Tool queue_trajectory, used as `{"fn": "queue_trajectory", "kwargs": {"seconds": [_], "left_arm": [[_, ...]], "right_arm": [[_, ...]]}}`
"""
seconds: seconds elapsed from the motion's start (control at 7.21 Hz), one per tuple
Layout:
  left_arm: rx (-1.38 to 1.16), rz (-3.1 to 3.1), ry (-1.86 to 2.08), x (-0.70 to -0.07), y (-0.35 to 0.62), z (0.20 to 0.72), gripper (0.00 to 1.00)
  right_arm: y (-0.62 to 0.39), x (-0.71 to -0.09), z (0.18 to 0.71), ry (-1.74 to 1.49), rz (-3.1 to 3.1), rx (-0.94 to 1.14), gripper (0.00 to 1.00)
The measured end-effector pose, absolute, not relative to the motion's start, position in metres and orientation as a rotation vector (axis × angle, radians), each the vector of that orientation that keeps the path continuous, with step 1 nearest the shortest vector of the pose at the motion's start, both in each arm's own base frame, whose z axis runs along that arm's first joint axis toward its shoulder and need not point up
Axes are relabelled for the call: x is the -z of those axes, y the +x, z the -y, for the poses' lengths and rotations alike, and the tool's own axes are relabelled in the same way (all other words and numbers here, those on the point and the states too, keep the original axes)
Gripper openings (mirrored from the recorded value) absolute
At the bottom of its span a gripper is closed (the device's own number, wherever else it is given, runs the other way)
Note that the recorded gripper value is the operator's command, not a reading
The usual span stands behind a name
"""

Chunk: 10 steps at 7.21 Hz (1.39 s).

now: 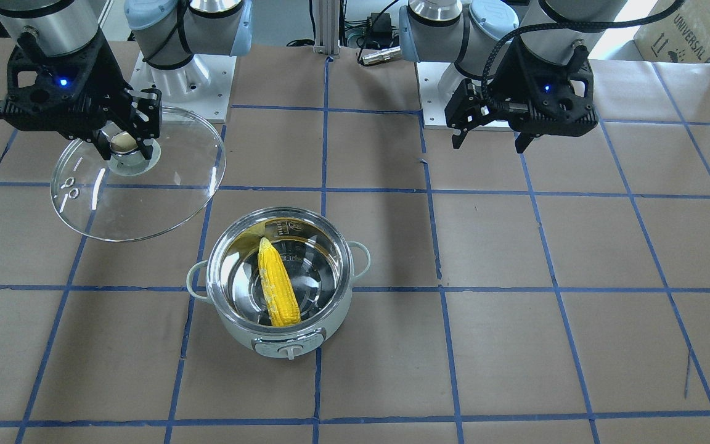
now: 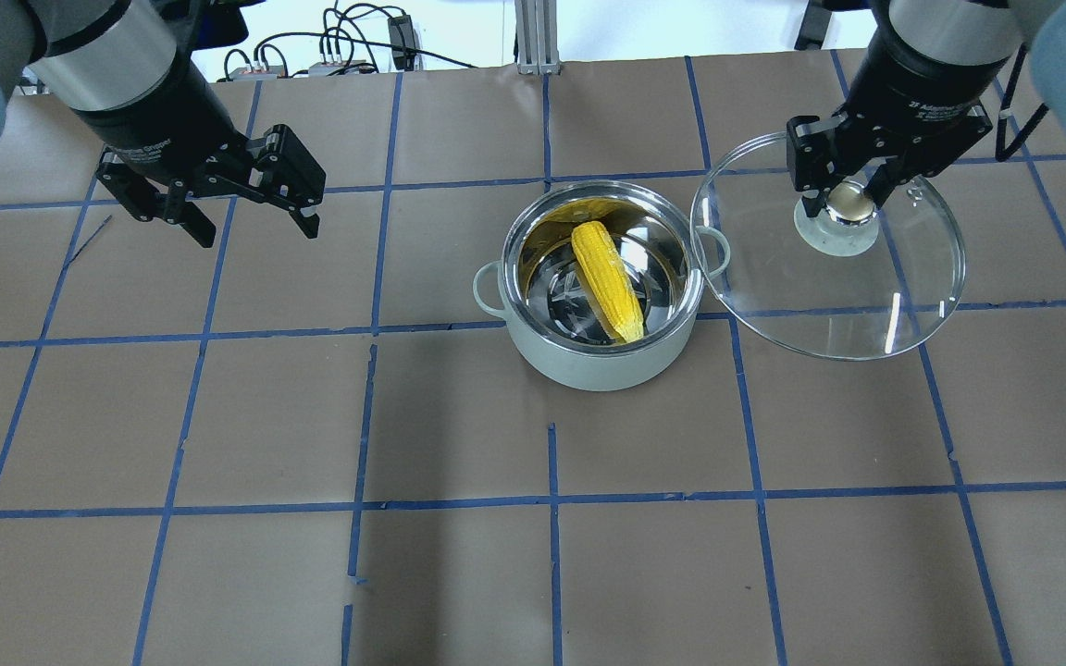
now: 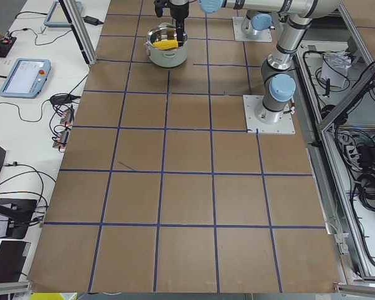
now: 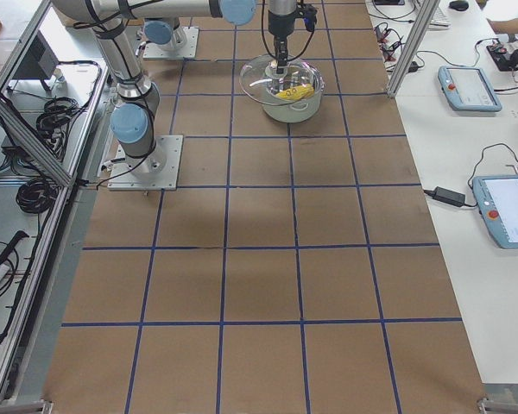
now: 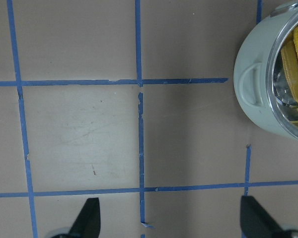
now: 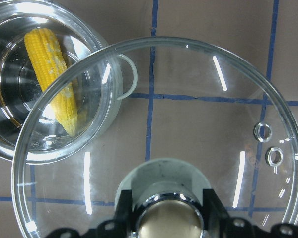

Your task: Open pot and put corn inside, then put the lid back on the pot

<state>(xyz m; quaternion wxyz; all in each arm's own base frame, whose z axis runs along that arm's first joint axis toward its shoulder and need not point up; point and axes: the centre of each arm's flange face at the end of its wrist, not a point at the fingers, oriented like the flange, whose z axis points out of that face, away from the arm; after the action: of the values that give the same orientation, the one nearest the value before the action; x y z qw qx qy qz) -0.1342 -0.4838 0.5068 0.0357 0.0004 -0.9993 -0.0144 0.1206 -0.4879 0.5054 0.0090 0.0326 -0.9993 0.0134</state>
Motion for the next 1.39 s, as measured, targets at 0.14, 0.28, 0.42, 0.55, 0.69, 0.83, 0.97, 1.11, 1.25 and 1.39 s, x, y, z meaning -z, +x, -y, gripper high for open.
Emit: {"fn": "queue_trajectory", "kwargs": {"seconds": [0.14, 0.28, 0.42, 0.55, 0.69, 0.83, 0.97, 1.11, 1.25, 1.39], "left_arm": [[0.044, 3.070, 0.000, -0.507, -0.135, 0.484, 1.00], [0.044, 3.071, -0.001, -0.507, -0.135, 0.484, 1.00], [0.046, 3.071, -0.001, -0.506, -0.135, 0.484, 1.00], [0.046, 3.071, -0.001, -0.506, -0.135, 0.485, 1.00], [0.046, 3.071, -0.002, -0.506, -0.135, 0.485, 1.00], [0.046, 3.071, -0.003, -0.506, -0.135, 0.485, 1.00], [0.047, 3.071, -0.003, -0.505, -0.135, 0.485, 1.00], [0.048, 3.071, -0.002, -0.505, -0.135, 0.485, 1.00], [0.048, 3.071, -0.002, -0.505, -0.135, 0.485, 1.00], [0.048, 3.071, -0.002, -0.505, -0.135, 0.485, 1.00]], "right_arm": [[0.123, -0.505, 0.488, 0.098, 3.122, -0.044, 0.24], [0.127, -0.501, 0.491, 0.099, 3.123, -0.057, 0.24], [0.136, -0.494, 0.495, 0.105, 3.123, -0.083, 0.24], [0.150, -0.484, 0.499, 0.096, 3.122, -0.116, 0.24], [0.171, -0.474, 0.503, 0.084, 3.123, -0.145, 0.24], [0.196, -0.462, 0.505, 0.106, 3.125, -0.151, 0.23], [0.221, -0.447, 0.508, 0.131, 3.126, -0.136, 0.23], [0.244, -0.432, 0.514, 0.146, 3.126, -0.124, 0.23], [0.260, -0.420, 0.522, 0.161, 3.125, -0.121, 0.22], [0.269, -0.410, 0.528, 0.171, 3.124, -0.109, 0.22]]}}
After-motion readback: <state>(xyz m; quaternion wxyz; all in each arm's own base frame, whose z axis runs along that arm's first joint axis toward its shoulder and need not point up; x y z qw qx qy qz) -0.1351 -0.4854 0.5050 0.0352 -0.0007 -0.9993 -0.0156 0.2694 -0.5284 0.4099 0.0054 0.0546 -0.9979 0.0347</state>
